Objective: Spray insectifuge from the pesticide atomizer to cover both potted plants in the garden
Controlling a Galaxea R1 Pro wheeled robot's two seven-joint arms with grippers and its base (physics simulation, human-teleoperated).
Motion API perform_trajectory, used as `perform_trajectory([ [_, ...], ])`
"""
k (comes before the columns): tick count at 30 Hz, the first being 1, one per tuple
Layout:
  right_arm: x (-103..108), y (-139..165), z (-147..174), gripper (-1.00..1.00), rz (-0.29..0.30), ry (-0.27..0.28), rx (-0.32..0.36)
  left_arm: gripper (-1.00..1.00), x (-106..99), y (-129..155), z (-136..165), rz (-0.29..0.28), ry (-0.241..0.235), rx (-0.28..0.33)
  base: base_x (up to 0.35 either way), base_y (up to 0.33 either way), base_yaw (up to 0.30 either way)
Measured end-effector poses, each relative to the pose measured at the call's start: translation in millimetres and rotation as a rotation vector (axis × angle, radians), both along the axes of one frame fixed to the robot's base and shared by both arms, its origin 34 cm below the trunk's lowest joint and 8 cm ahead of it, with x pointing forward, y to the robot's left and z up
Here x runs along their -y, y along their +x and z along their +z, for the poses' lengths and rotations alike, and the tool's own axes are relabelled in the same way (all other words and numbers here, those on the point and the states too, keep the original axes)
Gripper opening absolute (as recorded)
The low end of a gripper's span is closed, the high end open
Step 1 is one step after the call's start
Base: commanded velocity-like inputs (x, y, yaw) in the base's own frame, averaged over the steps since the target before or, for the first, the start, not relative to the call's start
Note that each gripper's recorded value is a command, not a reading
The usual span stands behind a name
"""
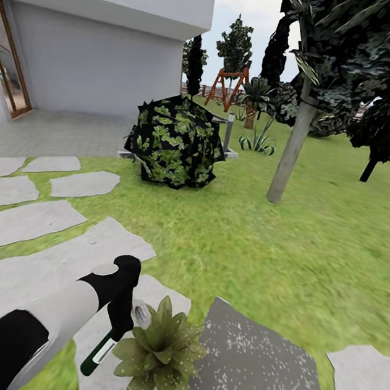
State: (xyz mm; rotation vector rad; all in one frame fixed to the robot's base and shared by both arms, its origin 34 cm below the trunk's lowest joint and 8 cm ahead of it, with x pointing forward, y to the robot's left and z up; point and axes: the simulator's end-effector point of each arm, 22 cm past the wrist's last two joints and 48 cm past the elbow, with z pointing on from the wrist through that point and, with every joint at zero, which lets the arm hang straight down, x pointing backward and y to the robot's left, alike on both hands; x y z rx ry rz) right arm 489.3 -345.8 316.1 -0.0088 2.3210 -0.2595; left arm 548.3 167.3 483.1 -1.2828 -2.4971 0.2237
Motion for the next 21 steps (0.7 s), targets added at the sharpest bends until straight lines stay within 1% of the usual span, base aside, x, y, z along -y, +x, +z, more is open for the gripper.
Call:
perform_trajectory([
  [6, 0.1, 0.0, 0.0, 1.0, 0.0, 0.0, 0.0, -1.0, -0.2, 0.5, -0.1, -0.001, 0.001, 0.002, 0.0, 0.005, -0.283],
  [8, 0.0, 0.0, 0.0, 1.0, 0.0, 0.0, 0.0, -1.0, -0.2, 0.4, -0.2, 0.0, 0.001, 0.002, -0.003, 0.0, -0.194],
  [13, -0.1, 0.0, -0.1, 1.0, 0.0, 0.0, 0.0, -1.0, -1.4, 0.9, -0.4, 0.001, 0.003, 0.004, -0.092, 0.203, -0.027],
  [18, -0.1, 0.0, 0.1, 1.0, 0.0, 0.0, 0.0, -1.0, -0.6, 1.1, 0.0, 0.0, 0.002, 0.005, 0.123, 0.283, -0.002],
  [21, 0.1, 0.0, 0.1, 1.0, -0.001, 0.0, 0.0, -1.0, -0.2, 1.5, 0.2, 0.001, 0.0, 0.006, 0.112, 0.107, 0.0],
])
